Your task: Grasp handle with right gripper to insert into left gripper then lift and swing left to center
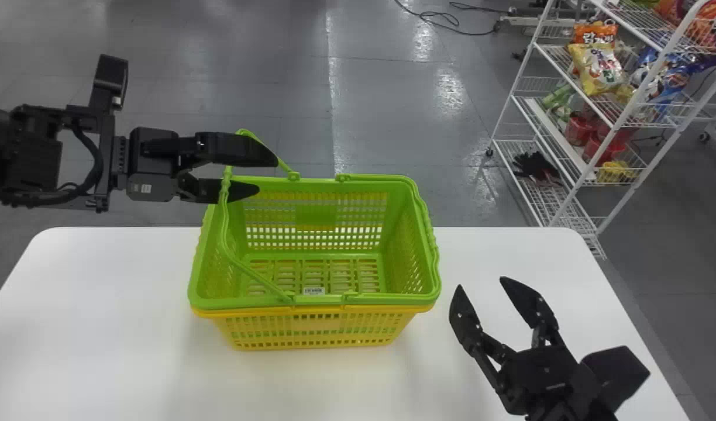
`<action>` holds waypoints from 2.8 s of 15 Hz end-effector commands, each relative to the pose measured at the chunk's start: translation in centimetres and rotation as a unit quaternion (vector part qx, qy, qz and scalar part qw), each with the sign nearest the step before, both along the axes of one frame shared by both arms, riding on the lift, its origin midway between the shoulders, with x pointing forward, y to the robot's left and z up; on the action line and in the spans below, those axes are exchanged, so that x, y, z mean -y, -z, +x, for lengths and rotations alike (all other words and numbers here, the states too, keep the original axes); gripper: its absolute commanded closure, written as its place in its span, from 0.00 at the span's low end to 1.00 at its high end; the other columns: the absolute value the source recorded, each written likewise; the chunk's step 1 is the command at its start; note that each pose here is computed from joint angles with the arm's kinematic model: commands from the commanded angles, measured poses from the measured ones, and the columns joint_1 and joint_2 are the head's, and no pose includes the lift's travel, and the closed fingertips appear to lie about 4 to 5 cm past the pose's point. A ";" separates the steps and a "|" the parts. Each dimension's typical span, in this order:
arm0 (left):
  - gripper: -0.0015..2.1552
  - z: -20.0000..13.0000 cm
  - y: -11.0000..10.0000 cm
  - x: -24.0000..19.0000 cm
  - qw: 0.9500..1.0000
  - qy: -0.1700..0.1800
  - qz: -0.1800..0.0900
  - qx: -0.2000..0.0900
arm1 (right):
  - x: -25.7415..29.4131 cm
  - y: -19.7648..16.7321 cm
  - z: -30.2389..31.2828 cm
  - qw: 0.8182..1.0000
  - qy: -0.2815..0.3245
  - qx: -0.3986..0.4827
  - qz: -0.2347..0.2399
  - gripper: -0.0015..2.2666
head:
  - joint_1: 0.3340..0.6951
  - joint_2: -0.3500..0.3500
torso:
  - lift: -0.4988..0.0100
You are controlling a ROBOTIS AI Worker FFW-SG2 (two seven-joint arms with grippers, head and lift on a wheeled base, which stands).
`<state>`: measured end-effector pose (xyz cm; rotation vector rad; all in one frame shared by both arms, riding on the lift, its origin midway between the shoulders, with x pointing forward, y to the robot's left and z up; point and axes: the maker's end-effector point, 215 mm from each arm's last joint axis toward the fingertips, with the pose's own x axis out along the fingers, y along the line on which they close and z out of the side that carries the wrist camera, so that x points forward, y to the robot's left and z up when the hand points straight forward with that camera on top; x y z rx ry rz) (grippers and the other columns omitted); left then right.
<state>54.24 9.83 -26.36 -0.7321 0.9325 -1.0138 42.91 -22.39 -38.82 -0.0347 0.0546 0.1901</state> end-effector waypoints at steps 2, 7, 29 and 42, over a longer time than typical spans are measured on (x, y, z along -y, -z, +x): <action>0.08 -0.1 -1.1 2.2 1.000 0.018 -0.004 0.004 | 0.4 0.8 1.9 1.000 0.003 -0.024 -0.014 0.71 | 1.00 0.29 | 0.80; 0.08 0.0 -1.7 3.6 1.000 0.027 -0.010 0.005 | 1.0 1.2 5.0 0.998 0.003 -0.038 -0.059 0.85 | 1.00 0.25 | 0.80; 0.08 -0.2 -1.5 4.1 0.999 0.026 -0.021 0.000 | -2.7 3.3 9.3 0.992 -0.038 -0.064 -0.103 0.89 | 1.00 0.30 | 0.80; 0.08 -0.4 -2.2 5.6 0.999 0.036 -0.033 0.002 | -5.9 -3.9 8.2 0.996 -0.053 -0.018 -0.070 0.89 | 1.00 0.30 | 0.80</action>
